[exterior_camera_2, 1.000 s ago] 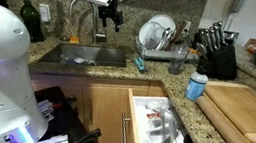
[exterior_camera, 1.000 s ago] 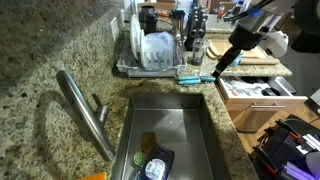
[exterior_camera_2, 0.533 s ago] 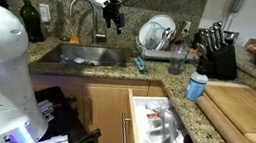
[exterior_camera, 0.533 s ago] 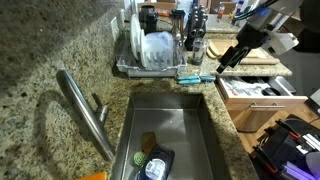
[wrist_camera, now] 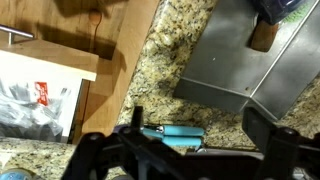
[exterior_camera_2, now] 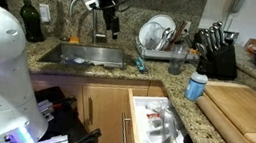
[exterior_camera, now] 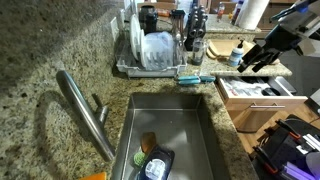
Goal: Put the paper roll in the open drawer
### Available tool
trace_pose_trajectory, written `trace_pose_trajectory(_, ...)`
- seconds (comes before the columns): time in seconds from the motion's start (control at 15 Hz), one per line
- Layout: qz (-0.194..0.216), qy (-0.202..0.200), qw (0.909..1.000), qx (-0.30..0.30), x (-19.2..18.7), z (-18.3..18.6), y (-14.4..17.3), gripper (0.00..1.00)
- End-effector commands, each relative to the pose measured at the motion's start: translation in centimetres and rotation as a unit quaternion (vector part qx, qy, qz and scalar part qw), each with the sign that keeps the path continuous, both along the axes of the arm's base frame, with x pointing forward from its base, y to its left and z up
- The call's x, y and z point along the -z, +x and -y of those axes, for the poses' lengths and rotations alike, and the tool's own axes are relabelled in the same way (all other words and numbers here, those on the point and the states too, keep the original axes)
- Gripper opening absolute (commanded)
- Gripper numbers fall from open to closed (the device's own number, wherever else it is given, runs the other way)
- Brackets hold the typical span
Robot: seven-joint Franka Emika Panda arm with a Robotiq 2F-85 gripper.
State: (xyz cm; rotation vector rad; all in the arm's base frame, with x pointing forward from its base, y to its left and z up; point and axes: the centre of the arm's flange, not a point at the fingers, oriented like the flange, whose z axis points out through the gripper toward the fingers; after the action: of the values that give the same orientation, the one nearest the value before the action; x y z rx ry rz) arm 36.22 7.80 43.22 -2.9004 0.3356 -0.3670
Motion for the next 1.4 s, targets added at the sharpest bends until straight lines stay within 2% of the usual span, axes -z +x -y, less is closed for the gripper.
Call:
trace_pose_trajectory(0.0,-0.022,0.008,0.9962,0.083,-0.4,2.2,0.3,1.00)
trace_pose_trajectory(0.27,-0.035,0.059,0.9803,0.185,-1.3,11.4,-4.7,1.00)
trace_pose_trajectory(0.53,-0.067,0.120,0.9486,0.285,-0.2,19.4,-9.7,1.00)
trace_pose_trajectory(0.6,-0.059,0.100,0.9612,0.250,-1.6,16.5,-5.5,1.00)
trace_pose_trajectory(0.73,-0.059,0.120,0.9510,0.279,-2.0,19.3,-7.0,1.00)
trace_pose_trajectory(0.87,-0.071,0.114,0.9456,0.296,-2.1,19.3,-6.4,1.00)
trace_pose_trajectory(1.0,-0.069,0.147,0.9177,0.362,-3.2,22.1,-6.2,1.00)
trace_pose_trajectory(1.07,-0.069,0.156,0.9078,0.383,-3.6,23.9,-6.7,1.00)
trace_pose_trajectory(1.2,-0.061,0.170,0.8839,0.431,-4.6,29.0,-9.3,1.00)
trace_pose_trajectory(1.33,-0.051,0.184,0.8534,0.485,-4.6,33.5,-11.8,1.00)
